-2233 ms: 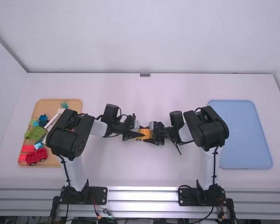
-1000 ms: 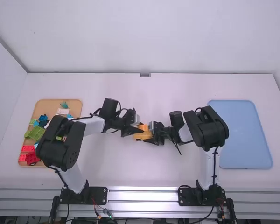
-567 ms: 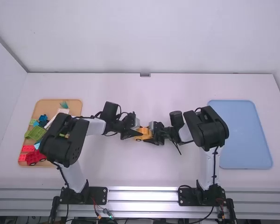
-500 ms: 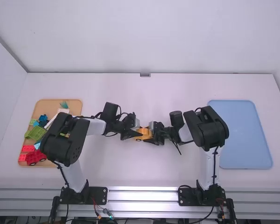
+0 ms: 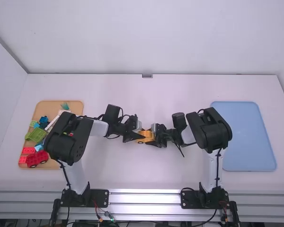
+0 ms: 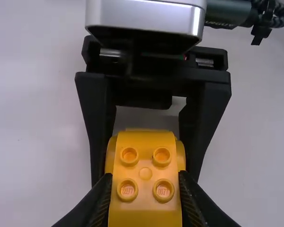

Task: Assemble lego blocks to make yellow taxi

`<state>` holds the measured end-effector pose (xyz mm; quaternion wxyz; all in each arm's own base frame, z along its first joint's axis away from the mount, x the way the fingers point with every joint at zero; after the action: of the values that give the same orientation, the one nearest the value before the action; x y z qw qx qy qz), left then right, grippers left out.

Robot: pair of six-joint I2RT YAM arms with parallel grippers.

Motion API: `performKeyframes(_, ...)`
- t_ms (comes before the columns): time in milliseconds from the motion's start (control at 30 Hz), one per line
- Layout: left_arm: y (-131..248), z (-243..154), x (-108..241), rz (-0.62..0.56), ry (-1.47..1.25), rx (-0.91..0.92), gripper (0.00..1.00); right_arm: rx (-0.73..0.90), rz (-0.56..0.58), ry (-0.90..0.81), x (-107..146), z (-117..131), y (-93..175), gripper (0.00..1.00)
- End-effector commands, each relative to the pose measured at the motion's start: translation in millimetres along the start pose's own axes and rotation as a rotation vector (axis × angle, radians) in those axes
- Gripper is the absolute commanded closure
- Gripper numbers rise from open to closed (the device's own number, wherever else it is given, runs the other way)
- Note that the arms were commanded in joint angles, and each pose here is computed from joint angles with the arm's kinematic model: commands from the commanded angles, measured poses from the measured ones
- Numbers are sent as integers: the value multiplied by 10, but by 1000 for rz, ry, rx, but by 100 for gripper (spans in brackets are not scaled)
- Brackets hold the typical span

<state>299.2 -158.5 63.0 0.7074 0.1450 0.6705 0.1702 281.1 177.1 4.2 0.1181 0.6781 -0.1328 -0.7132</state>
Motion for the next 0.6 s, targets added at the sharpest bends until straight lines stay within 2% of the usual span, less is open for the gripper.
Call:
performKeyframes(0,-33,-88,55,-26,50,46,98,15,21,-31,47,-14,-10,53)
performKeyframes(567,-180,-308,153,63,68,76,98,18,17,-24,37,-24,-11,54)
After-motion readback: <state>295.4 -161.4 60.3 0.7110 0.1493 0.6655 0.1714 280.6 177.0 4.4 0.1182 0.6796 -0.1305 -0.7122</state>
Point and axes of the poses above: each hand's point on the last joint's axis, 136 mm out from that joint toward the fingers, its own y axis back along the fingers, its own z axis along the line the jaws close on, x = y × z, the point moved 8 cm from there along y, back along the fingers, and after that the axes turned 5 degrees about -y, right-handed, at the moved point
